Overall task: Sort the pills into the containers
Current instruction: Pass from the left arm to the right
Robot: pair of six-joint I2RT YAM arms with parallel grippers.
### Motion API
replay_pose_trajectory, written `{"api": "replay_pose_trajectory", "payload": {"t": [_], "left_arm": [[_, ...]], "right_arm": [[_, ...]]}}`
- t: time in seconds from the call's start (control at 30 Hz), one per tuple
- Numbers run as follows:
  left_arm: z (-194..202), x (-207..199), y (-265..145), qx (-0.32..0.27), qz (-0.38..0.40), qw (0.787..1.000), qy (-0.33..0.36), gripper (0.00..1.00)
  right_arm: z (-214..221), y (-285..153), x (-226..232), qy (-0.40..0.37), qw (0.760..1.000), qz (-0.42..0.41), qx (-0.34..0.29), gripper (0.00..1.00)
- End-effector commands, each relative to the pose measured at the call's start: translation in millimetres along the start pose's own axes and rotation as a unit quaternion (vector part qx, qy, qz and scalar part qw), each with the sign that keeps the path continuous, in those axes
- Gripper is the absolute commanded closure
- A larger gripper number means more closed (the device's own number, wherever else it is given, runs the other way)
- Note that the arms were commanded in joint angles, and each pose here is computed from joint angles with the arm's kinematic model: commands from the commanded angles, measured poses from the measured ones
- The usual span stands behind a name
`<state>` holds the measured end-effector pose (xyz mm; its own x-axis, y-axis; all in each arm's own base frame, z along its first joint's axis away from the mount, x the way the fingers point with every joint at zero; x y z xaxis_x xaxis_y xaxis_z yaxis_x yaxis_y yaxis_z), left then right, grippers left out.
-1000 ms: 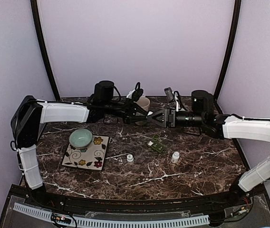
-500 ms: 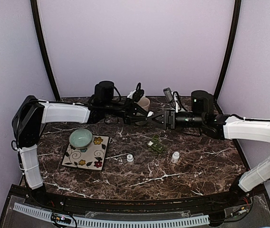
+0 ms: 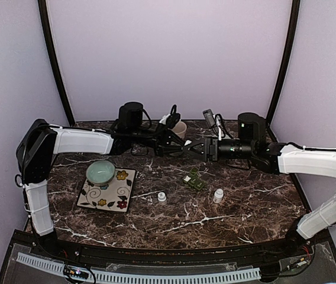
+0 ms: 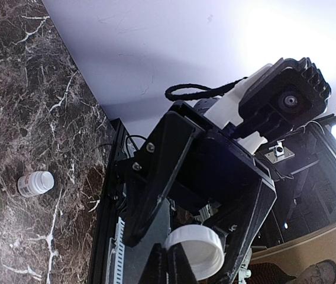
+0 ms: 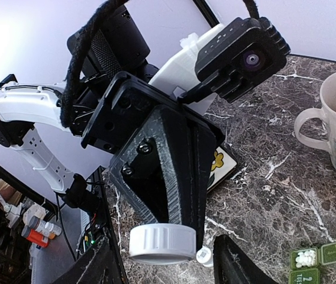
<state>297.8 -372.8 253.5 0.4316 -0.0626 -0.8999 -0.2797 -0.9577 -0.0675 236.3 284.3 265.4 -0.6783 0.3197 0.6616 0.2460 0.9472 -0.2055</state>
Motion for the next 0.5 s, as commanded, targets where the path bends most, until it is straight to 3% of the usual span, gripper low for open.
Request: {"api": "replay_pose_trajectory", "payload": {"t": [0.0,0.47], "left_arm": [[3.4,-4.0,1.4,0.01,0.012,1.0,0.013,1.0],[5.1,-0.5,2.6,0.014,0.014,1.0,0.008,1.0]], "right_arm": [[-11.2,-3.1,15.9,-0.031,0.999,-0.018,-0.023,0.43],[-13.3,-1.0,15.0,-0.038,0.999,-0.015,-0.024,0.46]]}}
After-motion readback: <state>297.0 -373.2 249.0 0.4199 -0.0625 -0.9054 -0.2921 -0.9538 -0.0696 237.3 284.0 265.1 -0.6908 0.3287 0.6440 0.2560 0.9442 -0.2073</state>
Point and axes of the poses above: each gripper's point midway between its finger pads, its own y axis out along the fingers, its own x axis along the line the jaws close on, z = x × y, the point moved 7 cm from there along -y, back along the fingers, and after that the axes turned 6 degrees about y, right-handed, at the moved point
